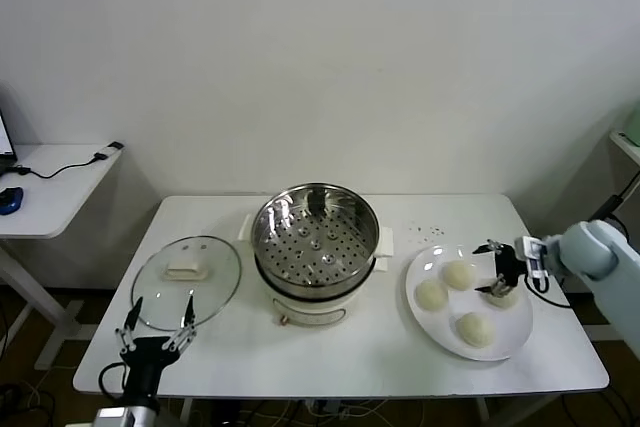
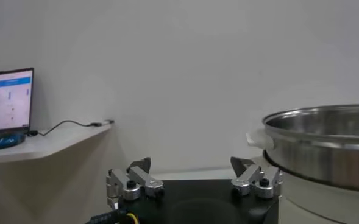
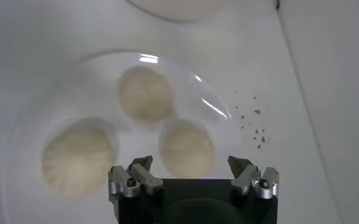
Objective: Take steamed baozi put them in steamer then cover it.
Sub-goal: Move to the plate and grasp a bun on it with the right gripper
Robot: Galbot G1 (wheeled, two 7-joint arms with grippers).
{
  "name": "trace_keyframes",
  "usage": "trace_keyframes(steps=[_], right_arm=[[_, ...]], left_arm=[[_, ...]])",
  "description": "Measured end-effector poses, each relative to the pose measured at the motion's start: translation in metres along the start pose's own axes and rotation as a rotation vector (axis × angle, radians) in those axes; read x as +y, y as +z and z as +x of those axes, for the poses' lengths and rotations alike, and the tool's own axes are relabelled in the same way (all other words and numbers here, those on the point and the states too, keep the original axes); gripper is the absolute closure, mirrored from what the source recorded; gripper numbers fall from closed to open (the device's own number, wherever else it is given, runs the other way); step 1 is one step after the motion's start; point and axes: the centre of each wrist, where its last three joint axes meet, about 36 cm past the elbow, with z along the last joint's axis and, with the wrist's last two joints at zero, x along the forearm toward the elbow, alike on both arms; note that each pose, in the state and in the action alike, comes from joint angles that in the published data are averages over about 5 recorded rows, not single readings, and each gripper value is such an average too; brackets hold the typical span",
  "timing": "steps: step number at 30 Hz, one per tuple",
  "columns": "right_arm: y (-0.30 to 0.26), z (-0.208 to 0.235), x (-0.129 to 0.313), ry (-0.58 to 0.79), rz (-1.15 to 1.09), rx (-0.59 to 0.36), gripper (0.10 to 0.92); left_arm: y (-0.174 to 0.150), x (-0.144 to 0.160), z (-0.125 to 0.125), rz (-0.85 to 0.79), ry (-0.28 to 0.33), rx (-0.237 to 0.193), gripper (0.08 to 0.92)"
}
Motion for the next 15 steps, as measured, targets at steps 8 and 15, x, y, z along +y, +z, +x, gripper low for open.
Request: trace_keyframes(steps=[8,15], right_arm=[[-0.019,-0.025,-0.034,-0.121,0.044,0.104,0.2],[-0.034,-0.039,-0.054,-0.161,0.057,0.147,0.2]], left_arm=[[0.002,0.0,-0.004,0.003,-0.006,0.011,0.177],[0.002,0.0,-0.007,0.0,-0.007,0.016,0.177]])
